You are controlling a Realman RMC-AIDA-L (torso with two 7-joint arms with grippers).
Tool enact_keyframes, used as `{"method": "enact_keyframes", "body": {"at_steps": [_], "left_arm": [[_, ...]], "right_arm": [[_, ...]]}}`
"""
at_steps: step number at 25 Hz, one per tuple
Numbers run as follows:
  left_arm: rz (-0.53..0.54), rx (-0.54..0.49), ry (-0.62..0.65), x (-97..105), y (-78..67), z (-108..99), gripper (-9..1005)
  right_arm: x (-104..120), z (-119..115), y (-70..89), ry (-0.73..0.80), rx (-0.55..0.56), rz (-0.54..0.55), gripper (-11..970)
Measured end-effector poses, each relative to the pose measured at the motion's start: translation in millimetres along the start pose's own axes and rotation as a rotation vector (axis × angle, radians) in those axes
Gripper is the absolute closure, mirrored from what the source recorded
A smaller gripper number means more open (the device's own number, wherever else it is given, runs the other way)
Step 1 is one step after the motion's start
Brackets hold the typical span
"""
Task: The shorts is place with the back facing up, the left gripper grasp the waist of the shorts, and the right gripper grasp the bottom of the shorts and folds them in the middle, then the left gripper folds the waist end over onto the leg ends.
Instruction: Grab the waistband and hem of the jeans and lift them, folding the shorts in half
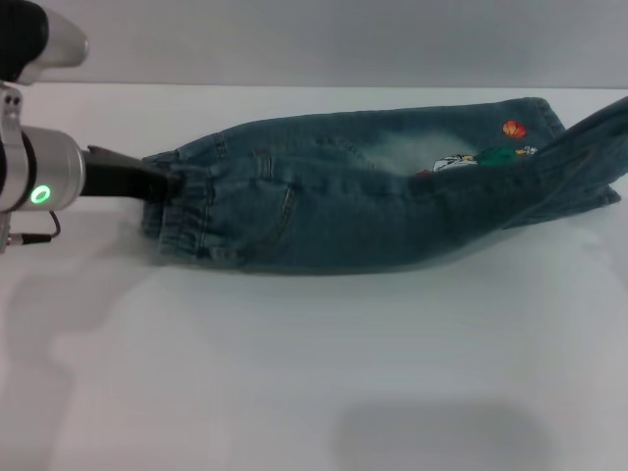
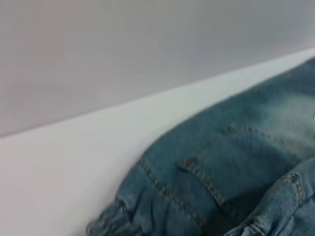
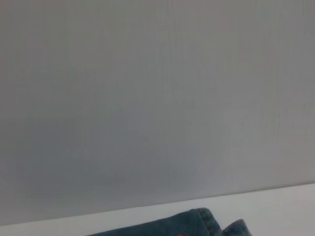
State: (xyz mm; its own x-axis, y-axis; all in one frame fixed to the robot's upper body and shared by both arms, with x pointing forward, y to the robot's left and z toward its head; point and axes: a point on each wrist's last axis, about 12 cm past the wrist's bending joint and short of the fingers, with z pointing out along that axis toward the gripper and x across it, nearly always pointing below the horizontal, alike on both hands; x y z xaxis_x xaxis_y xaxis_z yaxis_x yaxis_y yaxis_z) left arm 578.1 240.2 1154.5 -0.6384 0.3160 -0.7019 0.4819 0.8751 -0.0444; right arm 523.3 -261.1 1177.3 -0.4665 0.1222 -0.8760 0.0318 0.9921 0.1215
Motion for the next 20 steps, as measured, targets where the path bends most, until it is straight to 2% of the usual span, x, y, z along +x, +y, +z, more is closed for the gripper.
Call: {"method": "enact_keyframes", "body": {"at_steps": [11,20], "left_arm": [[-0.026,0.004,-0.109,-13,5.7,-3,912],[-0.030,-0.008,-0.145,-19,8.0,2,910]], "right_arm": [[-6,3,-18.3,-0.035,0.047,0.023,953],[-11,11,-22.8,-0.042,0.060,0.025,953]]}}
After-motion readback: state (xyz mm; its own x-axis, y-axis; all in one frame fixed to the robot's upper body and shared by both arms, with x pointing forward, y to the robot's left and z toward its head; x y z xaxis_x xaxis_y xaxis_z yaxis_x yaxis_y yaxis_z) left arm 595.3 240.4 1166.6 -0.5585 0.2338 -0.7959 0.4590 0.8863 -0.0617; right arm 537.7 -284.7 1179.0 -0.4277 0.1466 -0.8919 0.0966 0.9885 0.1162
